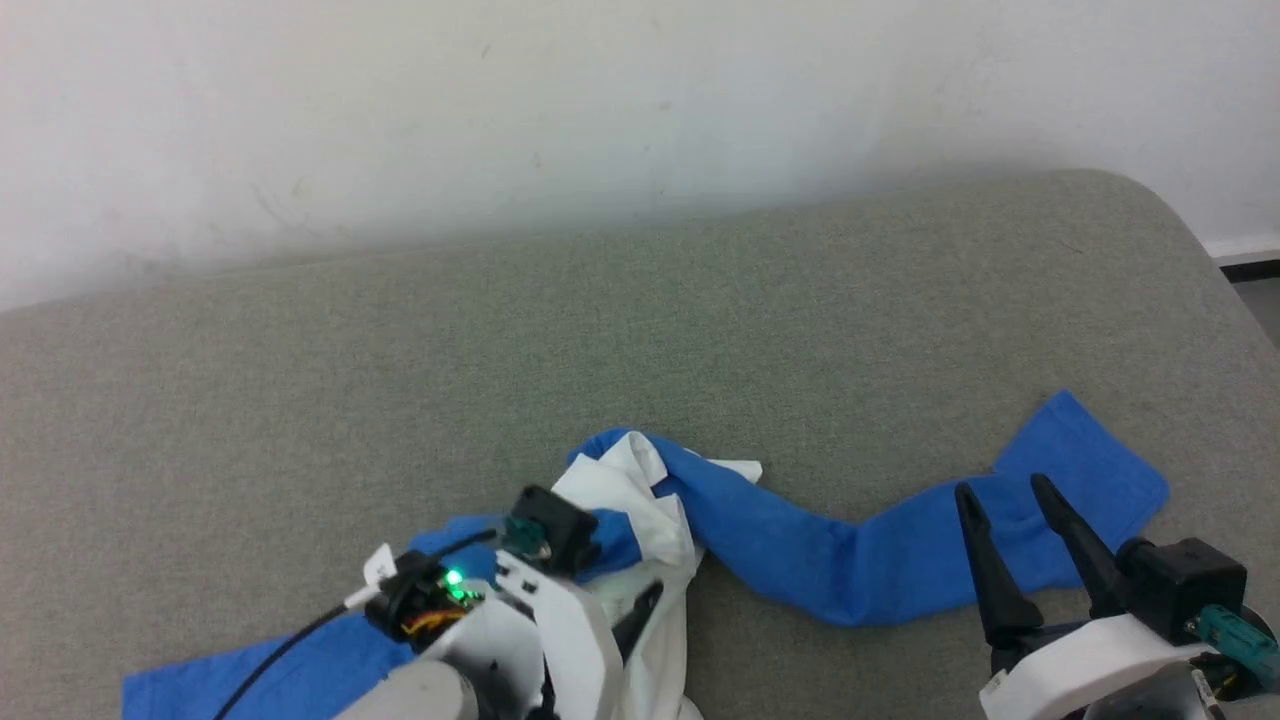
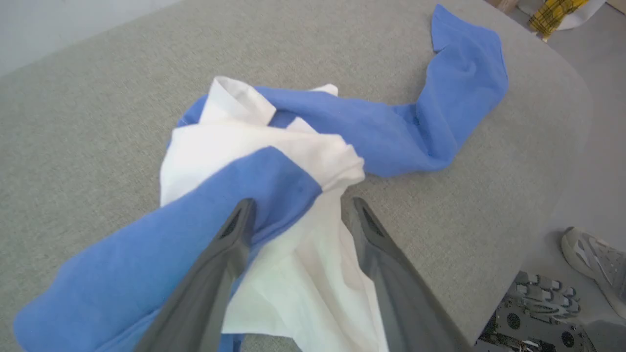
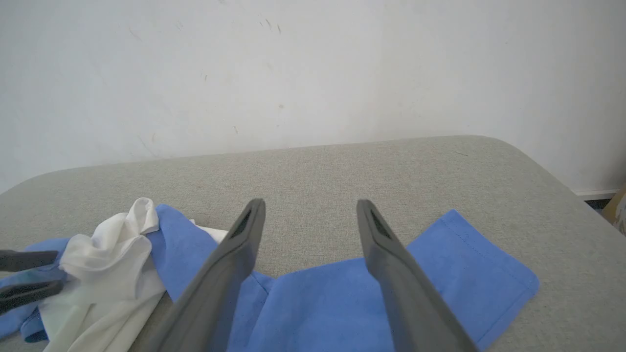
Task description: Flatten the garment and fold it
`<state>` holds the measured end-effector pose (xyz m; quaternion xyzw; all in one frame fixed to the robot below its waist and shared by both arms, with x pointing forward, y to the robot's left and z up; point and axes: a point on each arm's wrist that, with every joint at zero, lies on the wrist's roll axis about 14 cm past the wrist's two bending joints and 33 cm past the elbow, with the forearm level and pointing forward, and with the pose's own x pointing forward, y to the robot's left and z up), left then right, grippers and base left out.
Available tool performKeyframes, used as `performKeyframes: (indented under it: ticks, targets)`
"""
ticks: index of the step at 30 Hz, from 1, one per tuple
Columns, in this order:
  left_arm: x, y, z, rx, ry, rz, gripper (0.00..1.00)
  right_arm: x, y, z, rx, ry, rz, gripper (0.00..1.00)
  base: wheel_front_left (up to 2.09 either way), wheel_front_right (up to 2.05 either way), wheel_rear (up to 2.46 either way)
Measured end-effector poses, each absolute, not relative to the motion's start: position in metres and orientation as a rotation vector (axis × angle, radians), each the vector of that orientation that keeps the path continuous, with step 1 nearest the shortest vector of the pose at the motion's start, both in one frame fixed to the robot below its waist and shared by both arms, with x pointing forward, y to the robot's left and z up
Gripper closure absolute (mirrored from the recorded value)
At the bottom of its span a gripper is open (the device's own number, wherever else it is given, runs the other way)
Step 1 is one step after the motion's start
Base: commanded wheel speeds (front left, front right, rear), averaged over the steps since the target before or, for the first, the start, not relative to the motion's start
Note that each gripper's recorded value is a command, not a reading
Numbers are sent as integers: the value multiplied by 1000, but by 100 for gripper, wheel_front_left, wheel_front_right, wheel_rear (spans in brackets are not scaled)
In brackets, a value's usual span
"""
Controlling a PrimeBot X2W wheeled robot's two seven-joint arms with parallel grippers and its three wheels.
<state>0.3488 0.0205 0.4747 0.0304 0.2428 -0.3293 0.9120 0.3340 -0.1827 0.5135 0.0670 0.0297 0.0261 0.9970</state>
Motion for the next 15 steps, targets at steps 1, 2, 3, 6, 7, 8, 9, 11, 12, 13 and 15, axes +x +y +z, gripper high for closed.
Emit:
performKeyframes:
  ticks: [1, 2, 3, 6, 7, 8, 9, 11, 12, 13, 15]
  targets:
    - [342, 21, 467, 84, 540, -694, 0, 334, -183, 514, 134, 59, 53, 0, 0, 0, 0]
    - [336, 20, 460, 103, 574, -714, 0, 333, -182, 514, 135, 59, 53, 0, 0, 0, 0]
    - [329, 18, 454, 120, 602, -734, 0, 333, -182, 513, 135, 60, 53, 0, 0, 0, 0]
    - [315, 14, 438, 142, 671, -776, 59, 333, -182, 512, 140, 62, 53, 0, 0, 0, 0]
    - [313, 13, 435, 140, 682, -780, 73, 333, -182, 512, 144, 63, 52, 0, 0, 0, 0]
    - [312, 12, 434, 140, 688, -783, 99, 333, -183, 511, 146, 65, 50, 0, 0, 0, 0]
    - [310, 12, 432, 143, 695, -788, 100, 333, -183, 510, 146, 67, 48, 0, 0, 0, 0]
    - [311, 9, 433, 144, 679, -796, 100, 333, -184, 510, 147, 65, 46, 0, 0, 0, 0]
    - [311, 9, 433, 150, 672, -797, 100, 333, -184, 509, 148, 67, 46, 0, 0, 0, 0]
    - [312, 8, 433, 145, 666, -795, 100, 333, -184, 509, 150, 69, 45, 0, 0, 0, 0]
    - [316, 8, 436, 136, 645, -789, 100, 333, -184, 508, 152, 72, 45, 0, 0, 0, 0]
